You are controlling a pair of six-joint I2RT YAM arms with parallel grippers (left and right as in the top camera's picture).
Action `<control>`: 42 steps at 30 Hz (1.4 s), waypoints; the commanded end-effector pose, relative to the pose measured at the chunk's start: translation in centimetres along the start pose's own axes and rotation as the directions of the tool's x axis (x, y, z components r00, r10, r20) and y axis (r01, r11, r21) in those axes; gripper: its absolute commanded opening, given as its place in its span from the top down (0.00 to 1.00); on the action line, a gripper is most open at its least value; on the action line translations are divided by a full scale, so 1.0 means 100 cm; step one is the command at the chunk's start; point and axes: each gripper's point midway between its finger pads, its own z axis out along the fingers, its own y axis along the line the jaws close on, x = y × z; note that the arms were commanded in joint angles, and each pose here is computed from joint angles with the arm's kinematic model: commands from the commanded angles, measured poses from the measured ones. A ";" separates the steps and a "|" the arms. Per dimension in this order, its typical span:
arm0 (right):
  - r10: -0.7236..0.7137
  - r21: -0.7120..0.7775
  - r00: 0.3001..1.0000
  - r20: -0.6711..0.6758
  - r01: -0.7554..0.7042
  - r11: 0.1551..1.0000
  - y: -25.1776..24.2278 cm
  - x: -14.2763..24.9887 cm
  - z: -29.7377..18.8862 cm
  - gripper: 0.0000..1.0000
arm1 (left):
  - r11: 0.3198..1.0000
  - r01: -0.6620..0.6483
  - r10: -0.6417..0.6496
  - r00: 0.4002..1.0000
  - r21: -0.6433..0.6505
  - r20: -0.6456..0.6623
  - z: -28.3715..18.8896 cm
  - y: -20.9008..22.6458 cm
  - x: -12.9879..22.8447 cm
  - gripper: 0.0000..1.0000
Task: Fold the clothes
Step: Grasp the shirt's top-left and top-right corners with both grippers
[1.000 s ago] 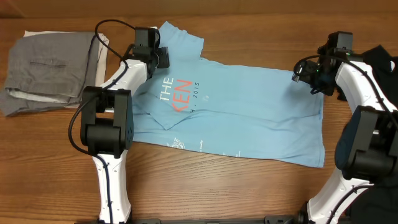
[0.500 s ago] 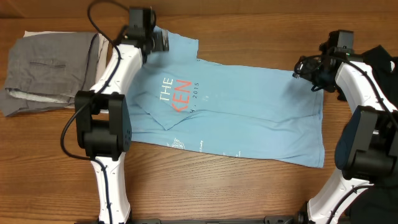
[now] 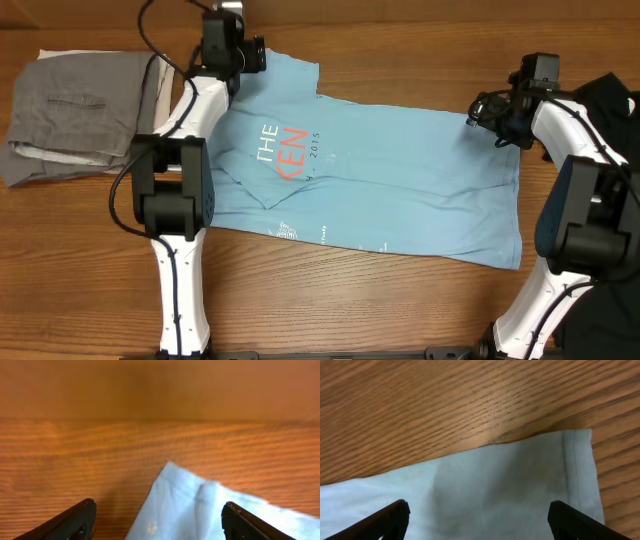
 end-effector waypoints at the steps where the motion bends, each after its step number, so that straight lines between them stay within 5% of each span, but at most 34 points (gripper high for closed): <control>1: -0.001 0.021 1.000 0.020 0.001 1.000 -0.004 -0.005 0.000 0.07 | 0.998 -0.061 0.061 0.998 0.002 -0.026 0.014 0.004 0.018 0.17; 14: -0.005 0.060 0.999 0.034 0.003 0.998 -0.011 -0.008 0.000 0.07 | 0.998 -0.060 0.056 0.991 -0.027 -0.123 0.038 0.026 0.066 0.18; 19: -0.006 0.057 0.999 0.047 0.003 0.998 -0.010 -0.011 0.000 0.06 | 0.998 -0.056 0.056 0.991 0.004 -0.124 0.038 0.020 0.067 0.30; 26: -0.034 0.116 0.997 0.070 0.026 0.993 -0.019 -0.016 -0.001 0.04 | 0.998 -0.050 0.055 0.989 0.034 -0.137 0.038 0.016 0.070 0.69; 30: -0.037 0.158 0.994 0.098 0.021 0.987 -0.026 -0.023 -0.003 0.02 | 0.998 -0.050 0.053 0.988 0.028 -0.142 0.037 0.018 0.071 0.73; 34: -0.037 0.183 0.993 0.109 0.017 0.983 -0.031 -0.025 -0.004 0.02 | 0.998 -0.049 0.052 0.988 0.027 -0.143 0.037 0.019 0.071 0.91; 42: -0.020 0.204 0.994 0.103 -0.002 0.979 -0.045 -0.021 0.004 0.07 | 0.999 -0.050 0.052 0.990 0.021 -0.135 0.038 0.020 0.069 0.86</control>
